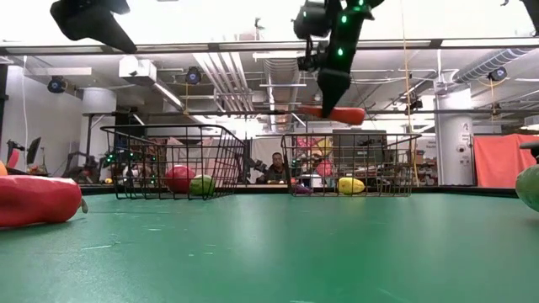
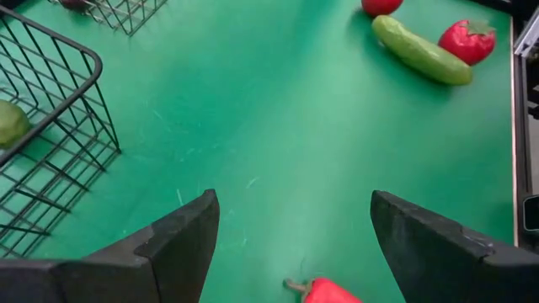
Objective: Sort produce into baskets
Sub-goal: Put the carrot into the gold wire basket
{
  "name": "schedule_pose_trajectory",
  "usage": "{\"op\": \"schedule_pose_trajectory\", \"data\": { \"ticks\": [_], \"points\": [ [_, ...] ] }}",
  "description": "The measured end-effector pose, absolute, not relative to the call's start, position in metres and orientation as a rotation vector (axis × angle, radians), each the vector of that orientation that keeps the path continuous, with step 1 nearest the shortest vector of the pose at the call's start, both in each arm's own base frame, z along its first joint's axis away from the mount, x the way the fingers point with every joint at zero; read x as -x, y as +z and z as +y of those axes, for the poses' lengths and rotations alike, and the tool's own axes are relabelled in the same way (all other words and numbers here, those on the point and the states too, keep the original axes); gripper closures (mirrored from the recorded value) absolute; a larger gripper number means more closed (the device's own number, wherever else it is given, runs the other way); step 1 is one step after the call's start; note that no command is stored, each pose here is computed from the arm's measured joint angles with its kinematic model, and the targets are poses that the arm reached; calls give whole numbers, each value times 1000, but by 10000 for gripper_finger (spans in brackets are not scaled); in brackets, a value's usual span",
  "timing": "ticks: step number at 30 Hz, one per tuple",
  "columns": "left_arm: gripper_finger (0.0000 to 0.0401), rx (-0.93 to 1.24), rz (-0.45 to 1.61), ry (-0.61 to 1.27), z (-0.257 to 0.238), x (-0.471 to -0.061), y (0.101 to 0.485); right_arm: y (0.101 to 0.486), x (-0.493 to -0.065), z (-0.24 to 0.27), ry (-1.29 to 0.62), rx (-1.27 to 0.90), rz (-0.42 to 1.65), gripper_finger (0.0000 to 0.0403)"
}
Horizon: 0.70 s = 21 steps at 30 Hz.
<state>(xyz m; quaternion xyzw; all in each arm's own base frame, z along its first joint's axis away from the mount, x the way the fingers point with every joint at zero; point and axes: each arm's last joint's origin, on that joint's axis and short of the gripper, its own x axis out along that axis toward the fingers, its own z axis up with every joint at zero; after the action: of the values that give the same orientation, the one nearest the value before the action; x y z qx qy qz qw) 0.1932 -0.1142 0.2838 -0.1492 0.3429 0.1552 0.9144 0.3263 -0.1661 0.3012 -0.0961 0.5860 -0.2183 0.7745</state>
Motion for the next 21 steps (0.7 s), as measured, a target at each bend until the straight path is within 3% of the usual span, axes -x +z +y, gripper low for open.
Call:
{"op": "schedule_pose_trajectory", "data": {
  "ticks": [10,21],
  "points": [
    [111,308,707,320,-114,-193,284,268,-310,-223,-452,154,1396,316],
    [111,296,689,339,-114,-194,284,240,-311,-243,-419,108,1447,312]
  ]
}}
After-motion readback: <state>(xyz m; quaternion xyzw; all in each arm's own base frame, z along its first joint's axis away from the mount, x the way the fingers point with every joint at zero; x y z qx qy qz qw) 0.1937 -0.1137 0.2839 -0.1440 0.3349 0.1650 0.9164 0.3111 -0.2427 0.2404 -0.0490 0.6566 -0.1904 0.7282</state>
